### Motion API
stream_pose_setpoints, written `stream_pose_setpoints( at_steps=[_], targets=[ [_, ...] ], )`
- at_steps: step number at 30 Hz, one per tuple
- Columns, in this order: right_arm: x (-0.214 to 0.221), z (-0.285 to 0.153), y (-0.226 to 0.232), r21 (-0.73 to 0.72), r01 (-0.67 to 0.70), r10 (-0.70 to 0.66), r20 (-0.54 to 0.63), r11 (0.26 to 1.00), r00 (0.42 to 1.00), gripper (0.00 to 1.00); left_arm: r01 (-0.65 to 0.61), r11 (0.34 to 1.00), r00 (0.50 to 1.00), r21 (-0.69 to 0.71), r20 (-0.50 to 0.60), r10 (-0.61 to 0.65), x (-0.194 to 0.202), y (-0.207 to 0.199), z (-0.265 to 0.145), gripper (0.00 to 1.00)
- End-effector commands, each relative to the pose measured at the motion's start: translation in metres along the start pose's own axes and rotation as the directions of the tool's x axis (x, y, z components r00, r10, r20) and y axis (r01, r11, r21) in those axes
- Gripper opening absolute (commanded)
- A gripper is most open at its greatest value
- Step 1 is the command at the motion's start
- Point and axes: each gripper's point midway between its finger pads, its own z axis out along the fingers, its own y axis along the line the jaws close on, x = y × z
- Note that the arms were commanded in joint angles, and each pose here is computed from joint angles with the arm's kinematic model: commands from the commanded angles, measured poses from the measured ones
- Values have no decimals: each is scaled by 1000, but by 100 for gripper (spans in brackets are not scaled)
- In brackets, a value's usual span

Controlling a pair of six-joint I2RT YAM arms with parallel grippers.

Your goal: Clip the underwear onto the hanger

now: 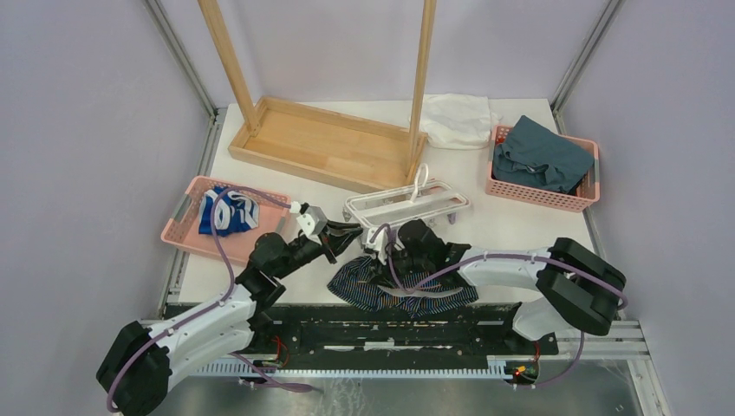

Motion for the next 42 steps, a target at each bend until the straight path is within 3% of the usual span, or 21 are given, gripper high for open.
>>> stream_pose_setpoints(
  at_steps=[1, 6, 11, 18, 25, 30, 42],
  targets=[
    [-20, 13, -2, 31, 144, -146, 87, 989, 985, 38, -33, 997, 996, -73, 78, 38, -21, 11, -2, 3],
    [-17, 5, -7, 86, 217, -224, 85, 972, 971, 59, -32, 996, 996, -78, 75, 37, -20, 12, -4, 3],
    [-20, -11, -8, 175, 316, -342, 145, 932, 928, 67, -35, 997, 996, -75, 73, 41, -19, 12, -4, 3],
    [-15, -10, 2, 229, 475, -508, 113, 850, 854, 65, -35, 997, 996, -74, 75, 41, -19, 11, -4, 3],
    [-14, 2, 14, 244, 558, -590, 85, 793, 803, 62, -36, 997, 997, -71, 73, 41, -19, 11, -5, 3],
    [-4, 2, 5, 276, 633, -652, -31, 723, 758, 62, -36, 997, 997, -69, 72, 41, -19, 10, -4, 3],
    [-1, -5, -11, 308, 674, -668, -142, 672, 731, 53, -37, 997, 997, -66, 68, 42, -19, 10, -3, 3]
  ],
)
